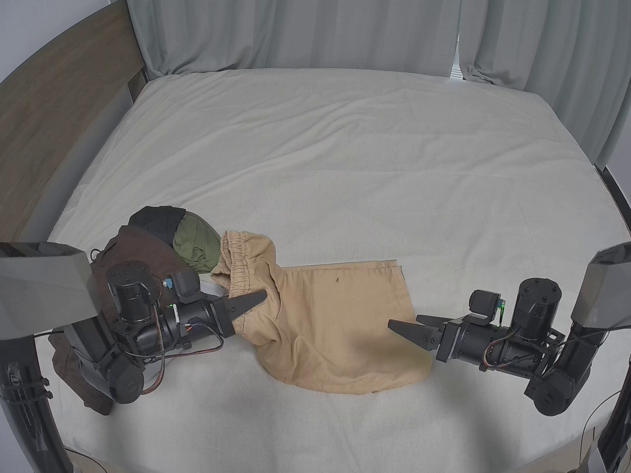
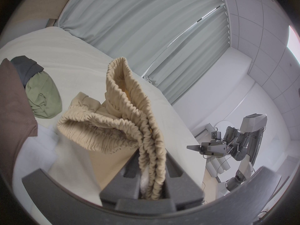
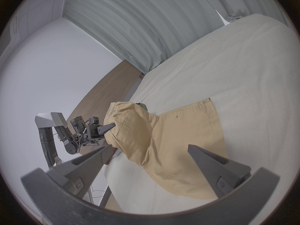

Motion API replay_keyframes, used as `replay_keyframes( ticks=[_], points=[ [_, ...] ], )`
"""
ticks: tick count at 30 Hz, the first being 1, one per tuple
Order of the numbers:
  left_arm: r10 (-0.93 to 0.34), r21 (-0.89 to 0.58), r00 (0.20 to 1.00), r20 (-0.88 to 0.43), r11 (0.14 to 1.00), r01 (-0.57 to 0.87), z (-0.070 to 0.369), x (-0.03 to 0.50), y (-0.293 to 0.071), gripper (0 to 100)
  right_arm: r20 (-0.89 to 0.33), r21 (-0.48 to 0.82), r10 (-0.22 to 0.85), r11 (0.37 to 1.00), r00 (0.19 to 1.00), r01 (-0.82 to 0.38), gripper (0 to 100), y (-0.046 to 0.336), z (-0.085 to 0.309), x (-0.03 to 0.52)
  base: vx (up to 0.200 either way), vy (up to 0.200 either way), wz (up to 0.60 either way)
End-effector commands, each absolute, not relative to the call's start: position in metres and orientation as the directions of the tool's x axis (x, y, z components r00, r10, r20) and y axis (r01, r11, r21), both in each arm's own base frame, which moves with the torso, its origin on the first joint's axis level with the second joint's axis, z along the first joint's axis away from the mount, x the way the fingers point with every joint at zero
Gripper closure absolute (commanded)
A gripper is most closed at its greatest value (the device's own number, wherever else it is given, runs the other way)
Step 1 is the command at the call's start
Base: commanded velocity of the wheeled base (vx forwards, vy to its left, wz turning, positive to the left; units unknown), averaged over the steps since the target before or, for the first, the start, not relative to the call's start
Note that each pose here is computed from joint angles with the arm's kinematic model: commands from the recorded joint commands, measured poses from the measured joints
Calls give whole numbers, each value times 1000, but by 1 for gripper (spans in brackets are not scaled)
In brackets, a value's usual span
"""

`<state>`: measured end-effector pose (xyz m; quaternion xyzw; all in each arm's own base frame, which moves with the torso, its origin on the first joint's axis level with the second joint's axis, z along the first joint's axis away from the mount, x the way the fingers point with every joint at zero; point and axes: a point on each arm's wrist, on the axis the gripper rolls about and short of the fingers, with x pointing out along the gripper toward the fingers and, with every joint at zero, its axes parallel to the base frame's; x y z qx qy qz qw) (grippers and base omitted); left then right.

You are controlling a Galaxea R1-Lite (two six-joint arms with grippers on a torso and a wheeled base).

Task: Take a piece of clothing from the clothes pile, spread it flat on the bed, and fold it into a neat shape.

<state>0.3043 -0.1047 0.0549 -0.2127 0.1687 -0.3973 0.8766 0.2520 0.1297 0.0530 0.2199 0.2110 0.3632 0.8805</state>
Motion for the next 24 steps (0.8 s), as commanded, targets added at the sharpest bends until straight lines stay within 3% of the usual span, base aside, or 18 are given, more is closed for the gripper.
replay_keyframes(
  ticks=[1,24],
  points=[
    [-787,-511,607,-108,568,645,58,306,-116,100,-212,540,731,640,648,-546,0,129,53,252,0,0,0],
    [-830,-514,547,-110,518,684,65,315,-164,100,-202,532,697,668,687,-521,0,116,55,259,0,0,0]
  ],
)
